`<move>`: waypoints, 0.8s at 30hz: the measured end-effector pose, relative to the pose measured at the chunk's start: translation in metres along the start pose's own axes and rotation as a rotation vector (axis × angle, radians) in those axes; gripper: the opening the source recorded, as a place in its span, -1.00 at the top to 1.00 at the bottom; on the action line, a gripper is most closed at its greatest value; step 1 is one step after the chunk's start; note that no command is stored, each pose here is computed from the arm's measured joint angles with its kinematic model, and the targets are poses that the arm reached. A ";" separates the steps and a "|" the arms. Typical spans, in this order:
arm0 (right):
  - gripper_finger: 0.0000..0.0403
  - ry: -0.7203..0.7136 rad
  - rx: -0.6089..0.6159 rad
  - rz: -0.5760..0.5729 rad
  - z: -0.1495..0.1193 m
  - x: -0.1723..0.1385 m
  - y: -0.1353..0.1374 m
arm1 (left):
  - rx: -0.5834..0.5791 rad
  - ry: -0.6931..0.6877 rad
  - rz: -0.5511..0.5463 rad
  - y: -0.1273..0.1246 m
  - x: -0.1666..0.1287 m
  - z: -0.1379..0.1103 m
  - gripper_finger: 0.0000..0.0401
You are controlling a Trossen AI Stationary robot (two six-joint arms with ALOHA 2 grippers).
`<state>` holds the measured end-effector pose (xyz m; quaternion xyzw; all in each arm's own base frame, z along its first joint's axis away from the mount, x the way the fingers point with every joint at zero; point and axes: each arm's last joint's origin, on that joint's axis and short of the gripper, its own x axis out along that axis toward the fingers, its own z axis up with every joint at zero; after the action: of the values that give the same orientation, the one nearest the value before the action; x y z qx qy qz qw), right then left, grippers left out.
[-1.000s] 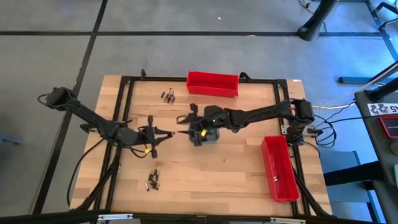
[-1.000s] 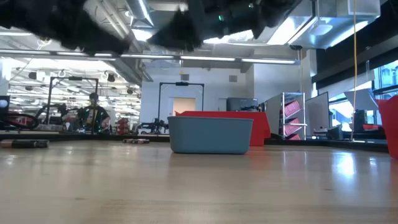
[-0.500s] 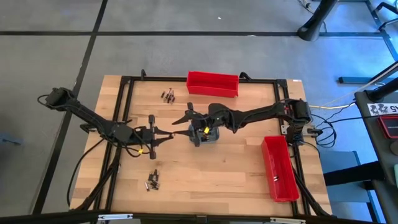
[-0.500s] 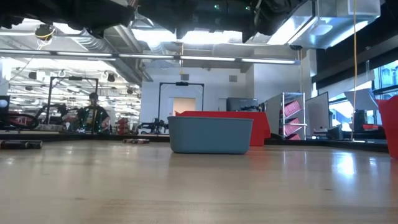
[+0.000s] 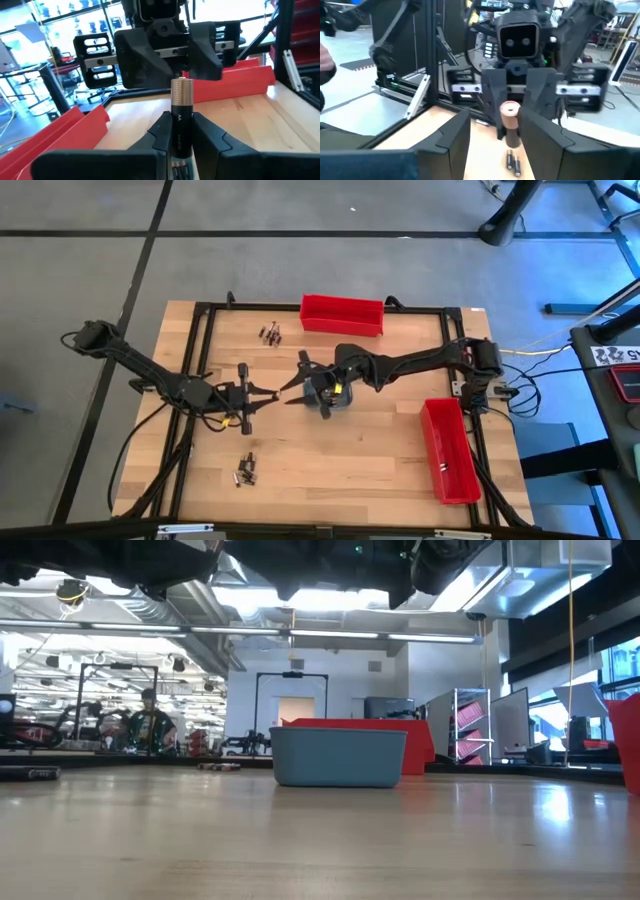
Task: Sort batteries
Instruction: Put the black battery into the top red bin
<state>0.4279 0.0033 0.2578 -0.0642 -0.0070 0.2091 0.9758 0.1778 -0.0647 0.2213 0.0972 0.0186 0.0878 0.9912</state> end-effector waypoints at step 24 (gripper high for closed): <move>0.16 -0.014 -0.039 -0.133 -0.004 0.012 0.013 | -0.001 -0.002 -0.008 0.000 0.000 0.000 0.76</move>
<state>0.4335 0.0189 0.2524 -0.0813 -0.0222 0.1443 0.9859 0.1778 -0.0649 0.2214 0.0968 0.0179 0.0836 0.9916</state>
